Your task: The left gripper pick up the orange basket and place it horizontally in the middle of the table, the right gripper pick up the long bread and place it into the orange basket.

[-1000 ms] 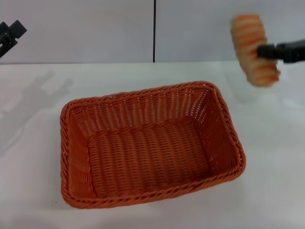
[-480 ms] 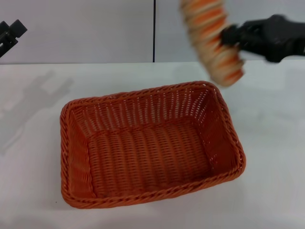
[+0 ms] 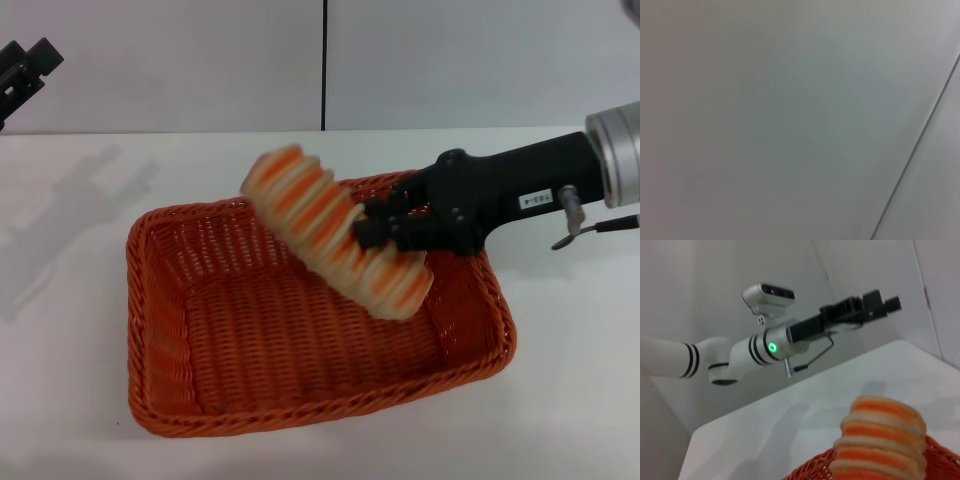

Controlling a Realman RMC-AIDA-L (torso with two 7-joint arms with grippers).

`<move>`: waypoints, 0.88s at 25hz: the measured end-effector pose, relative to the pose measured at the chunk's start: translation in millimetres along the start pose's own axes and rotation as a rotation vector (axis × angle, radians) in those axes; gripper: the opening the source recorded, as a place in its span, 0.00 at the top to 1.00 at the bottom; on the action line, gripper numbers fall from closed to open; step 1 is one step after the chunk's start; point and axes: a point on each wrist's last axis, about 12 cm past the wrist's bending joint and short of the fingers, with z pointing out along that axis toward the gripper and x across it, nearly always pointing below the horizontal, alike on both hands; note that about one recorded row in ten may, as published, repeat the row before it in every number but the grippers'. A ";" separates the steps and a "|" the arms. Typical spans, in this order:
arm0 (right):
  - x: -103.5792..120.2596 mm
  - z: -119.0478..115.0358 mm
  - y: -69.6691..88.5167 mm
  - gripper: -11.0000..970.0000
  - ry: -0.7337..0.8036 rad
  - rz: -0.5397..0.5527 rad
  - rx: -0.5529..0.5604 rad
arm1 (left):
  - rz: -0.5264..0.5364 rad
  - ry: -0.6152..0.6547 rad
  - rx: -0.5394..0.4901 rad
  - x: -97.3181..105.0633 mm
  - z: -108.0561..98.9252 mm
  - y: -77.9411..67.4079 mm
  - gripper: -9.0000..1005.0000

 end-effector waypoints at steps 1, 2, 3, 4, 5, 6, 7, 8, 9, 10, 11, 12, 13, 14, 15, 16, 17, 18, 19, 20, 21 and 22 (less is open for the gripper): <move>0.5 1.3 -0.5 0.87 0.004 0.005 -0.003 | 0.000 0.000 0.000 0.0 0.0 0.0 0.19; 1.3 2.0 -0.7 0.85 0.006 0.009 -0.004 | 0.000 0.000 0.000 0.1 0.1 -0.1 0.19; 1.8 2.4 -0.7 0.82 0.006 0.011 -0.005 | 0.000 0.000 0.000 0.1 0.1 -0.1 0.19; 2.0 2.5 -0.7 0.80 0.006 0.012 -0.006 | 0.000 0.000 0.000 0.1 0.1 -0.1 0.19; 2.5 2.6 -0.6 0.78 0.005 0.014 -0.007 | -0.001 0.001 0.001 0.7 0.5 -0.3 0.19; 2.7 2.3 -0.5 0.75 0.003 0.016 -0.008 | -0.001 0.001 0.001 0.7 0.5 -0.3 0.19; 3.1 2.1 -0.3 0.68 0.001 0.018 -0.011 | -0.001 0.001 0.001 0.7 0.5 -0.3 0.19; 3.2 1.9 -0.2 0.60 0.000 0.018 -0.011 | -0.002 0.001 0.000 1.1 0.3 -0.5 0.19; 3.5 1.7 -0.2 0.52 0.000 0.019 -0.011 | -0.002 0.001 0.000 1.1 0.3 -0.5 0.19; 3.9 1.6 -0.1 0.49 -0.001 0.020 -0.010 | -0.008 0.001 0.001 2.4 0.2 -0.8 0.19; 4.5 1.3 0.0 0.46 -0.001 0.022 -0.010 | -0.012 0.001 0.003 3.1 0.1 -1.0 0.19; 4.9 0.2 -0.1 0.43 -0.005 0.021 -0.006 | -0.012 0.001 0.003 3.1 0.1 -1.0 0.19; 5.3 -0.5 -0.1 0.41 -0.008 0.021 -0.004 | -0.012 0.001 0.003 3.1 0.1 -1.0 0.19; 6.1 -2.8 -0.3 0.38 -0.020 0.017 0.003 | -0.015 0.001 0.004 3.7 0.0 -1.2 0.19; 7.0 -5.3 -0.5 0.35 -0.037 0.012 0.011 | -0.016 0.001 0.004 4.1 -0.4 -1.4 0.19; 8.0 -8.4 -0.9 0.35 -0.056 0.008 0.022 | -0.017 0.001 0.003 4.4 -0.8 -1.5 0.19; 9.3 -12.5 -1.0 0.35 -0.087 0.001 0.035 | -0.016 -0.002 0.003 4.9 -1.5 -1.8 0.19; 11.0 -17.1 -0.7 0.35 -0.124 -0.009 0.047 | -0.016 -0.002 0.003 4.9 -1.5 -1.8 0.19; 13.6 -22.8 -0.4 0.35 -0.167 -0.018 0.062 | -0.011 -0.006 0.004 5.1 -2.3 -2.2 0.19; 17.6 -29.4 0.9 0.35 -0.222 -0.039 0.079 | -0.007 -0.009 0.004 5.6 -2.8 -2.5 0.19; 21.4 -35.0 1.9 0.35 -0.267 -0.056 0.098 | -0.007 -0.009 0.004 5.6 -2.8 -2.5 0.19; 26.8 -40.0 2.6 0.35 -0.306 -0.072 0.120 | -0.007 -0.009 0.004 5.6 -2.8 -2.5 0.19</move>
